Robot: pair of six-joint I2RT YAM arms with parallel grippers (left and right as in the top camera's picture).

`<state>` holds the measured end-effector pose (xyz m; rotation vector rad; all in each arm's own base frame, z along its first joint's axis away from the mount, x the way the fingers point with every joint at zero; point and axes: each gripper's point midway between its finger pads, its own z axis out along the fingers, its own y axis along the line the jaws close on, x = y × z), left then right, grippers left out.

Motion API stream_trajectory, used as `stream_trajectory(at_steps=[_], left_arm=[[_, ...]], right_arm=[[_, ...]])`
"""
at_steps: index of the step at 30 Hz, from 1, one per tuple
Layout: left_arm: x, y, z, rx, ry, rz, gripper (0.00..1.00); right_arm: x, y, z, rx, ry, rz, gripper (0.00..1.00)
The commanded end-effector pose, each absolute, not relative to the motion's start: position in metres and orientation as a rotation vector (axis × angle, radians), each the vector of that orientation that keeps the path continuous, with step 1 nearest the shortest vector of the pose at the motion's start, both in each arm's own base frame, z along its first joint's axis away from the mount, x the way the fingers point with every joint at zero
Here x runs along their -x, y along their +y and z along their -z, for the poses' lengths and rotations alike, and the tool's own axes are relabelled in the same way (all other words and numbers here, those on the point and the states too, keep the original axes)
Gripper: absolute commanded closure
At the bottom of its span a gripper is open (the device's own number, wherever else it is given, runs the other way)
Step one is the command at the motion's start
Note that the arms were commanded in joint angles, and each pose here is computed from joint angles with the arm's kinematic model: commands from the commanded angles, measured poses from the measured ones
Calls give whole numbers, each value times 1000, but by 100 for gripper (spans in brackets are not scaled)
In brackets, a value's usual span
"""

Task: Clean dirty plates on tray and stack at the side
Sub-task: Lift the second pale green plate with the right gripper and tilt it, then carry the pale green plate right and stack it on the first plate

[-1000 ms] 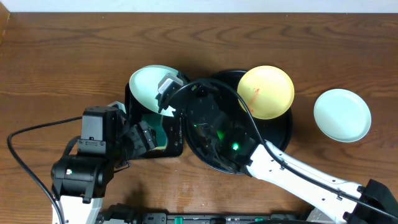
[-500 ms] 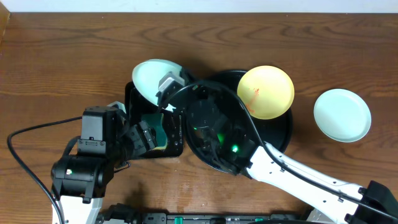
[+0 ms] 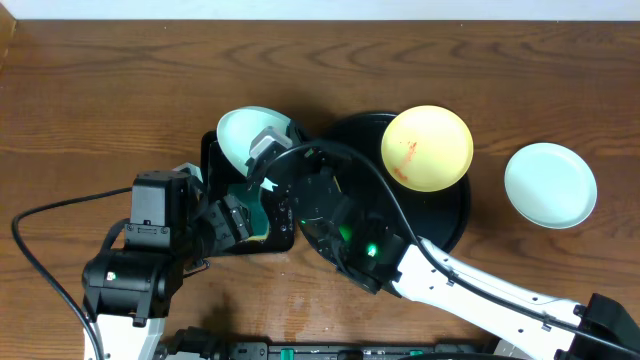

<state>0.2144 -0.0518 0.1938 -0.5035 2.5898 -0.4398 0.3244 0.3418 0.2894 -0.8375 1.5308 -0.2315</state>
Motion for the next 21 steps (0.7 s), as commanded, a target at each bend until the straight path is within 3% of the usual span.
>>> stream_trajectory(at_steps=[1, 8, 15, 21], left_arm=[[-216, -53, -202, 507, 2571, 457, 16], [-216, -53, -202, 507, 2571, 457, 16], [-216, -53, -202, 507, 2571, 457, 16], [-216, -53, -202, 507, 2571, 457, 16]], right_arm=[[-326, 328, -299, 670, 1593, 190, 99], [-339, 268, -234, 124, 1988, -55, 99], [-355, 232, -196, 60, 2331, -497, 99], [-373, 102, -191, -324, 2435, -544, 99]])
